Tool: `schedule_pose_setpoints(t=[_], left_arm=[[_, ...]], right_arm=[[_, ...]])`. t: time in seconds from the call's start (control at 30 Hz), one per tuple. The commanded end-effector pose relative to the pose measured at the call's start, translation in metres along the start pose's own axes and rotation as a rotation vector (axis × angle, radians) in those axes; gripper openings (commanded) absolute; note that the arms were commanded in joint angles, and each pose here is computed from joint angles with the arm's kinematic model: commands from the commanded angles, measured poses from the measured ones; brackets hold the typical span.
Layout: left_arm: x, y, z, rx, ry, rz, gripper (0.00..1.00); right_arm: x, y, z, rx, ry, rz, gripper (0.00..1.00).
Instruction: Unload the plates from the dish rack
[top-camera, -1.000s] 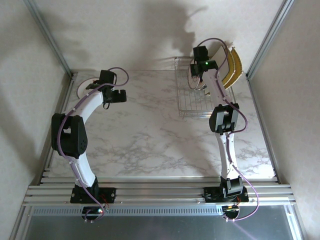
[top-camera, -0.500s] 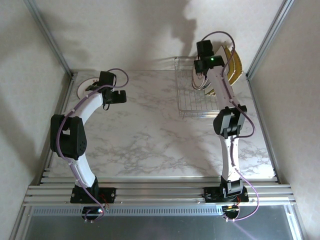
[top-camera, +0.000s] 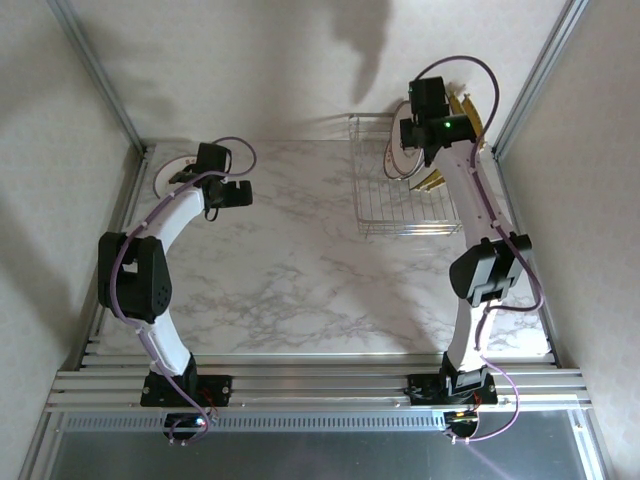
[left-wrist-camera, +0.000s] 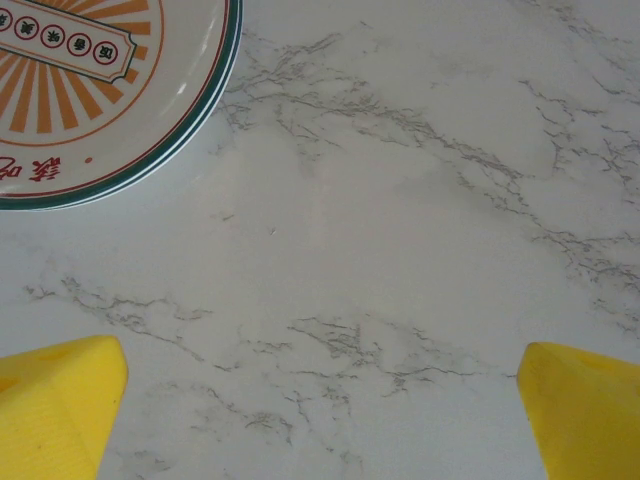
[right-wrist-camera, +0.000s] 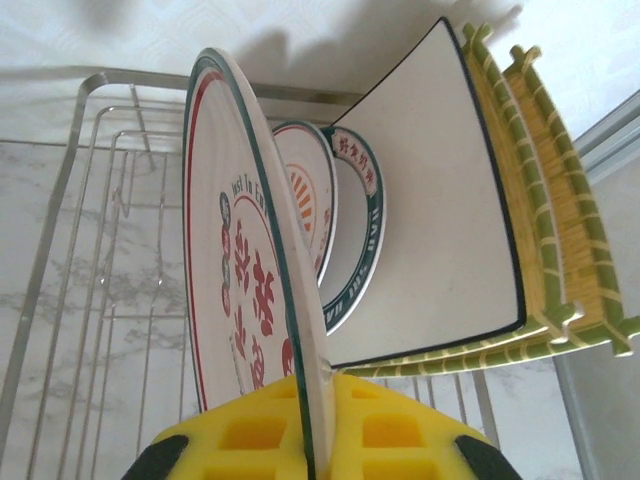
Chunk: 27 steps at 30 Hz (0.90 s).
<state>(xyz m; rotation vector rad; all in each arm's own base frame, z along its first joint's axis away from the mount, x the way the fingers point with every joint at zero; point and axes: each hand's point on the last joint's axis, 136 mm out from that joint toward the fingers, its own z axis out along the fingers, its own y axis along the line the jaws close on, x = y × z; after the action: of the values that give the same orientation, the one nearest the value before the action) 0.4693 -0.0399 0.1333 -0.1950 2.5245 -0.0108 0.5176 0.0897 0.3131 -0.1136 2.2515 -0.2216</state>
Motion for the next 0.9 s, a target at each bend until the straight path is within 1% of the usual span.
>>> schedule_pose_setpoints(t=[0.0,0.17,0.3,0.5,0.67,0.83,0.87], left_arm=[[-0.002,-0.007,-0.011,0.022,-0.016,-0.008,1.00],[0.001,-0.008,-0.012,0.027,-0.018,-0.011,1.00],[0.001,-0.009,-0.014,0.030,-0.021,-0.011,1.00],[0.001,-0.009,-0.018,0.029,-0.026,-0.011,1.00],[0.002,-0.008,-0.017,0.025,-0.020,-0.013,0.99],[-0.003,-0.010,-0.021,0.035,-0.033,-0.020,1.00],[-0.006,-0.015,-0.023,0.062,-0.041,-0.022,1.00]], right_arm=[[-0.010,0.011,-0.020,-0.110,-0.060,0.072,0.00],[-0.002,0.041,-0.040,-0.386,-0.081,0.186,0.00],[0.012,0.071,-0.057,-0.642,-0.100,0.272,0.00],[0.036,0.101,-0.062,-0.976,-0.119,0.401,0.00],[0.057,0.118,-0.045,-1.087,-0.075,0.473,0.00],[0.072,0.128,-0.032,-1.112,-0.044,0.508,0.00],[0.073,0.131,-0.032,-1.122,-0.044,0.507,0.00]])
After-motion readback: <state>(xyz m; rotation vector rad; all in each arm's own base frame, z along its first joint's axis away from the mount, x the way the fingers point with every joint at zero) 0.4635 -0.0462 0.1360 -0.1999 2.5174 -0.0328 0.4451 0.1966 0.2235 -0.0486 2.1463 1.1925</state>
